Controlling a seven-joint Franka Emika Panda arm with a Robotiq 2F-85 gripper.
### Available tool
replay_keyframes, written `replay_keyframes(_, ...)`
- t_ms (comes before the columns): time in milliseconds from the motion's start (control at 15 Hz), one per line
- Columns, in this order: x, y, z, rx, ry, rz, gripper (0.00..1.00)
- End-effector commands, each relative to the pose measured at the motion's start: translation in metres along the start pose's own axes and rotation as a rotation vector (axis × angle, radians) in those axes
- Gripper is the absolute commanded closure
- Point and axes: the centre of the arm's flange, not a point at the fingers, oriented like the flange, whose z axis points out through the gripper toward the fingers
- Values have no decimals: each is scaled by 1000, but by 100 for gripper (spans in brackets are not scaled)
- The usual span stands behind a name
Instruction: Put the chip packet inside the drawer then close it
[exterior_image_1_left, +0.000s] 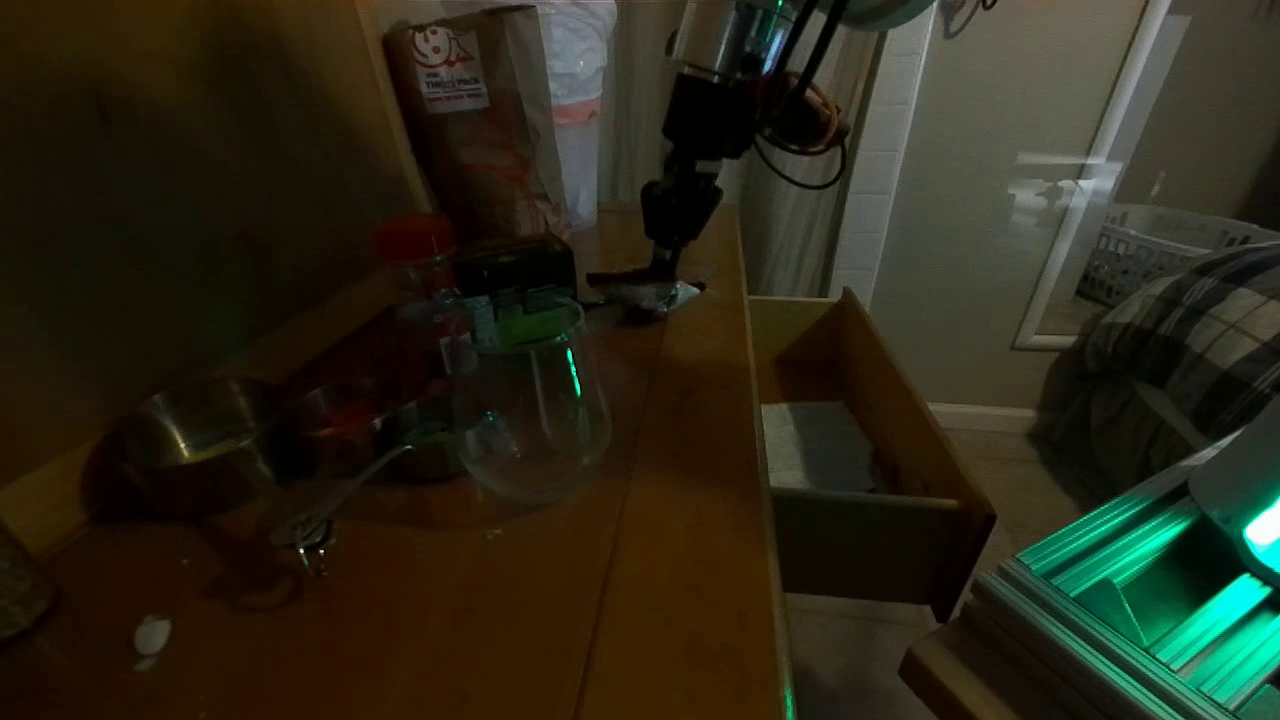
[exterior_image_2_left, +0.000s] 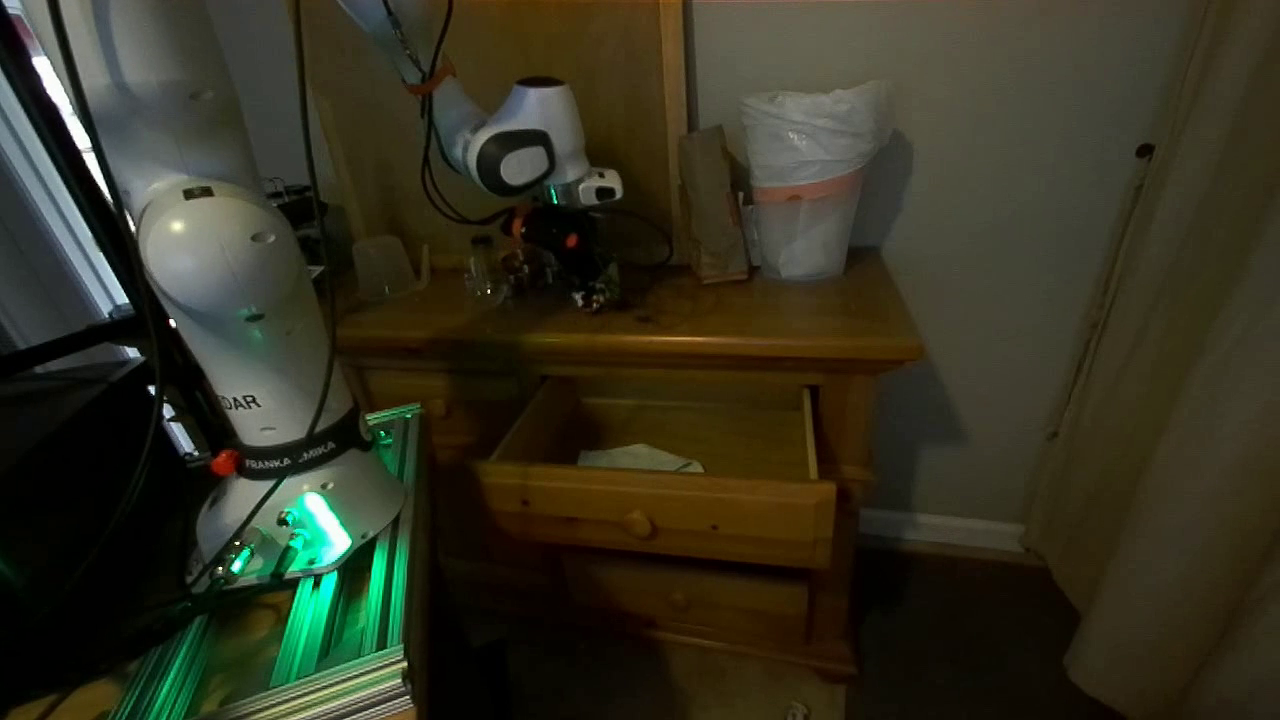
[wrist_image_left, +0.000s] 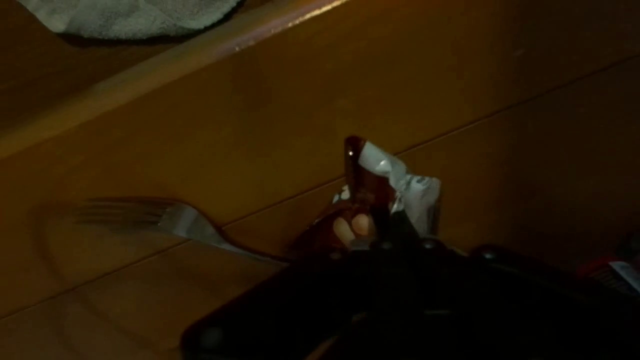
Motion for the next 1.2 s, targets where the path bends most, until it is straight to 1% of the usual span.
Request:
replay_keyframes(0, -14, 1, -49, -8, -45, 28, 100)
replay_keyframes(267, -32, 16, -94, -43, -95, 94, 100)
replay_keyframes(400, -46, 33, -116, -96, -111, 141, 100)
replay_keyframes(467, -55, 46, -129, -147, -116, 179, 100)
replay_keyframes(600, -68, 67, -146, -209, -130, 233, 100)
replay_keyframes(667, -73, 76, -153, -233, -131, 259, 74)
replay_keyframes(733, -79, 86, -158, -246, -130, 274, 73)
replay_keyframes(800, -84, 93, -162, -255, -126, 281, 68)
replay_keyframes(1133, -102, 126, -163, -219, -59, 332, 34)
